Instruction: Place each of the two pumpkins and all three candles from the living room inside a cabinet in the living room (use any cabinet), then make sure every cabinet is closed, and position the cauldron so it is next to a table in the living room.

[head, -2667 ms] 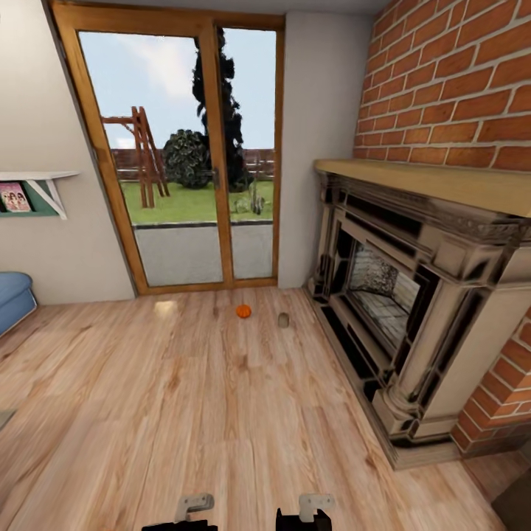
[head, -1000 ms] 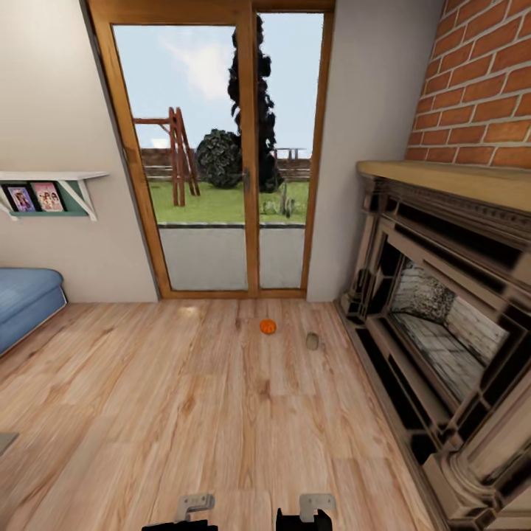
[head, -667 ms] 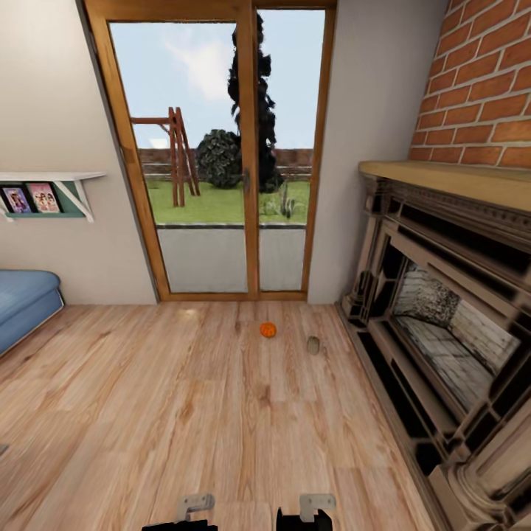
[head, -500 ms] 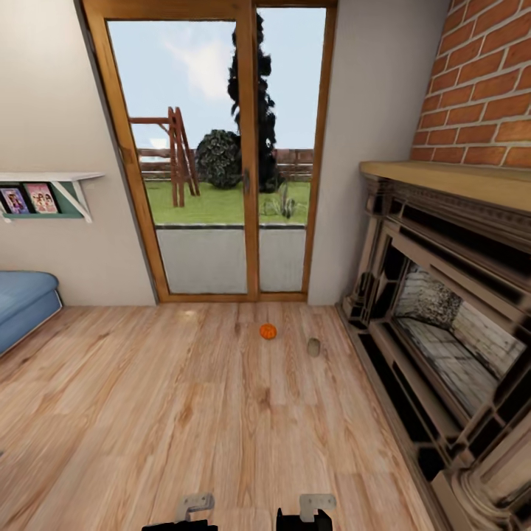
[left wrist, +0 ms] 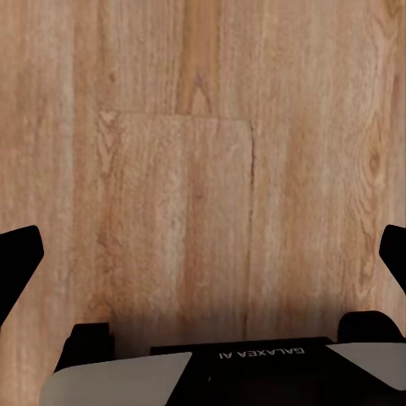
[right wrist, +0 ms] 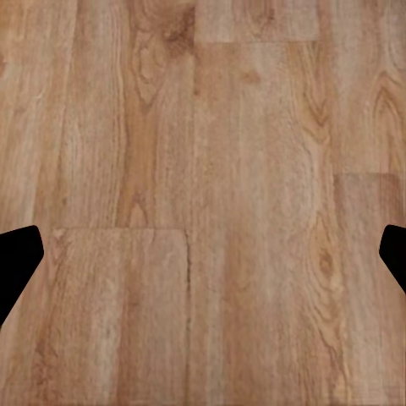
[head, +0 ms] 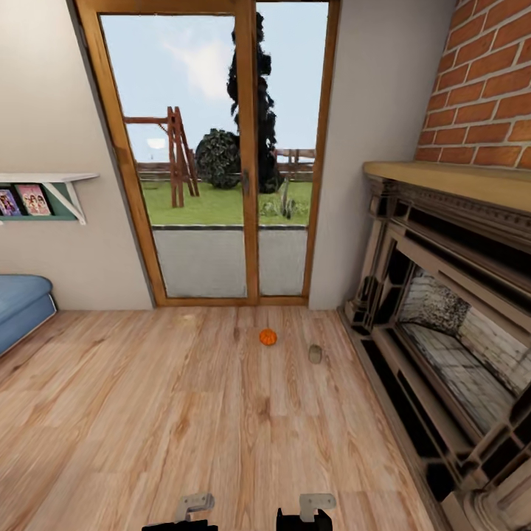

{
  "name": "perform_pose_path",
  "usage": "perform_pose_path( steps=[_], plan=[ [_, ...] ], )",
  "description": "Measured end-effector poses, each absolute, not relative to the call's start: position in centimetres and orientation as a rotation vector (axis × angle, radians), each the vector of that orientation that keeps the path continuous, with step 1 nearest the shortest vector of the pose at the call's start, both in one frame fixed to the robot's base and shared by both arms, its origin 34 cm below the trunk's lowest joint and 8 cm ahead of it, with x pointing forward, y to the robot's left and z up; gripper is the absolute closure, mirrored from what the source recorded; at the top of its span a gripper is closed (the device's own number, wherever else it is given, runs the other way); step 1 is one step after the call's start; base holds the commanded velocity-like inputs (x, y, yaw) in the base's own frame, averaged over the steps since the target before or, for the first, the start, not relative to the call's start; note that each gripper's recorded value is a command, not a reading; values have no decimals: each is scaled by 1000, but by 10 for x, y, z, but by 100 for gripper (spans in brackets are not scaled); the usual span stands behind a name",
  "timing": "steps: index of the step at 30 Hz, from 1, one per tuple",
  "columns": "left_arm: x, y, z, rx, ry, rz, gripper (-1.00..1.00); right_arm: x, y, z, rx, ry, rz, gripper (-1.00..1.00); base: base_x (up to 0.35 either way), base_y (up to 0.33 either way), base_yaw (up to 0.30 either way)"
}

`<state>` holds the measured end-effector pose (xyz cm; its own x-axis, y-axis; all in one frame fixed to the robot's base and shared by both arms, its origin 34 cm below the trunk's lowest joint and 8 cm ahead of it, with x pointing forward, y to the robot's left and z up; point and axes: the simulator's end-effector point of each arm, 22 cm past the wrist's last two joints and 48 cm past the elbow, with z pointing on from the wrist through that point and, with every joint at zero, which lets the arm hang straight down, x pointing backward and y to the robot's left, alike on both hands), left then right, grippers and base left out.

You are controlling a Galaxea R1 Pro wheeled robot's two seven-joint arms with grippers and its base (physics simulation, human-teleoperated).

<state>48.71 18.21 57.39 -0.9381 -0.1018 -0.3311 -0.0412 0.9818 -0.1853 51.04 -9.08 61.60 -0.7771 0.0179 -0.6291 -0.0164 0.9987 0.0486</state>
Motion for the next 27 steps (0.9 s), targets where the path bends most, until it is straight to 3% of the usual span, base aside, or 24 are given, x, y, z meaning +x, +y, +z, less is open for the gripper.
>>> perform_pose_path(
  steps=[27],
  plan=[
    [487, 182, 574, -105, 2781, -251, -100, 510, -92, 616, 1, 2460, 65, -100, 311, 0, 0]
  ],
)
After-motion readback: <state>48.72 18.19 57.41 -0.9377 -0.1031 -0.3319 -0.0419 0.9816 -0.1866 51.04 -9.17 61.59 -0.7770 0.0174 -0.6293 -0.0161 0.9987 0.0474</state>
